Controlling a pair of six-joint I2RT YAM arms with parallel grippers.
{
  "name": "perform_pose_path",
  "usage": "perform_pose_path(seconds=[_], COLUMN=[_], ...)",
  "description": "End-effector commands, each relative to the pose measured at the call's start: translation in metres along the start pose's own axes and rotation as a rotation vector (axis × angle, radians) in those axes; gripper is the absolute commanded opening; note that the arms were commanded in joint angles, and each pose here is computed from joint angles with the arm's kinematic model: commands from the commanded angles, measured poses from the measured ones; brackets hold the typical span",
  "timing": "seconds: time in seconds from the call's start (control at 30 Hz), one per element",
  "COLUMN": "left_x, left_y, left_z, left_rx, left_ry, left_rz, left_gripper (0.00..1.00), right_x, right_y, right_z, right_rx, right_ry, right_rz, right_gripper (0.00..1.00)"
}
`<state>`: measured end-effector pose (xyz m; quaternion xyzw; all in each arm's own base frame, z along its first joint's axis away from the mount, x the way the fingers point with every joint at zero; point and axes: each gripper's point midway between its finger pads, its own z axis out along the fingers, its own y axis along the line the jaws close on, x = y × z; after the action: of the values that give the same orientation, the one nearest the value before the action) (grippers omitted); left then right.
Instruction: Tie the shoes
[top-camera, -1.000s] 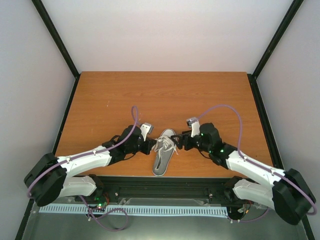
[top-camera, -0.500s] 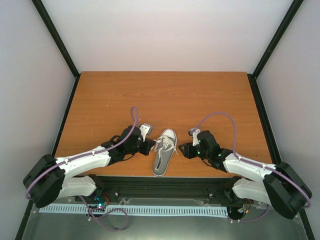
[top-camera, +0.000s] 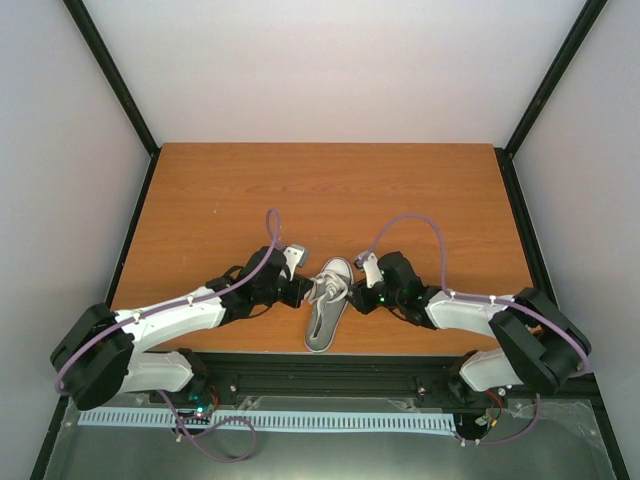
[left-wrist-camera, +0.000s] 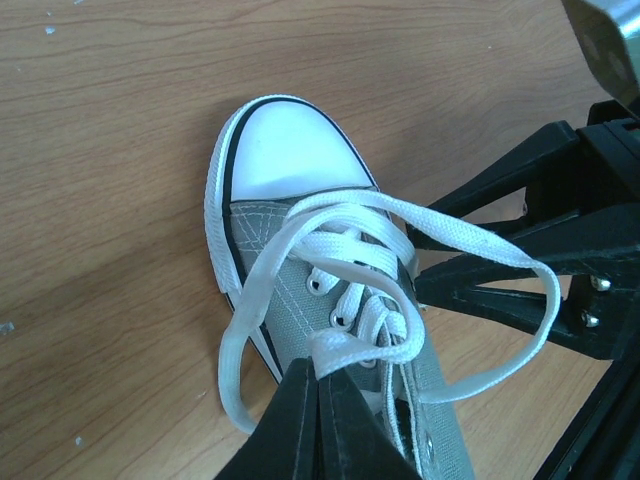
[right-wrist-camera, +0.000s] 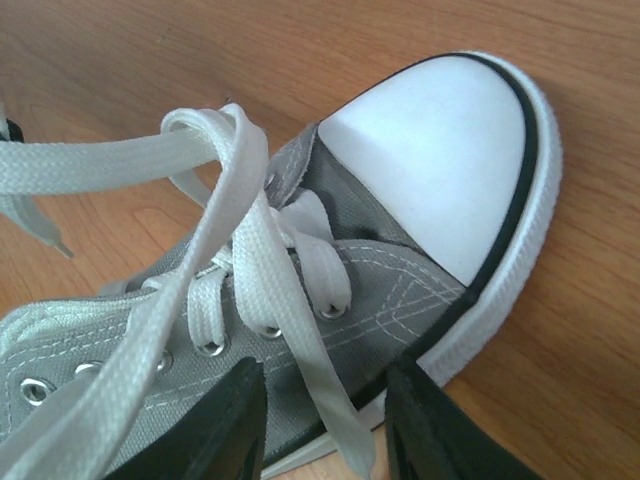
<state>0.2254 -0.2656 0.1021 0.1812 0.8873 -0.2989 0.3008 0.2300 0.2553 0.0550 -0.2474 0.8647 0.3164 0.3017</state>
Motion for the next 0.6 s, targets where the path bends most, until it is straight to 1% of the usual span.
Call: perform_pose_path(seconds=[0.0, 0.07, 0.17, 0.2, 0.3, 0.37, 0.47, 0.57], left_x=[-0.013, -0.013, -0.013, -0.014, -0.015, -0.009, 0.004, 0.019], left_y=[-0.010, -0.009, -0.009, -0.007, 0.015, 0.034, 0.054, 0.069], left_z=[-0.001, -0.001, -0.001, -0.002, -0.008, -0.015, -0.025, -0.035], left_rx=[0.020, 0.020, 0.015, 0.007, -0.091, -0.155, -0.184, -0.229], left_ry=[-0.013, -0.012, -0.016, -0.022, -0.043, -0.042, -0.018, 0.017], left_rz=[-0.004, -0.005, -0.009, -0.016, -0.090, -0.159, -0.255, -0.310], left_gripper=[0.01, 0.01, 0.01, 0.01, 0.01, 0.01, 0.01, 0.01], right_x=[-0.014, -0.014, -0.015, -0.016, -0.018, -0.015, -0.004, 0.009], right_y=[0.011, 0.011, 0.009, 0.007, -0.005, -0.022, -0.041, -0.060], right_z=[0.008, 0.010, 0.011, 0.010, 0.000, -0.016, -0.043, -0.071], right_rx=[-0.053, -0.059, -0.050, -0.036, 0.056, 0.173, 0.307, 0.400], right_ry=[-0.026, -0.023, -0.028, -0.033, -0.038, -0.044, -0.054, -0.071], right_rz=[-0.060, -0.061, -0.049, -0.041, 0.029, 0.105, 0.216, 0.317], right_gripper=[0.30, 0.24, 0.05, 0.03, 0.03, 0.03, 0.03, 0.03])
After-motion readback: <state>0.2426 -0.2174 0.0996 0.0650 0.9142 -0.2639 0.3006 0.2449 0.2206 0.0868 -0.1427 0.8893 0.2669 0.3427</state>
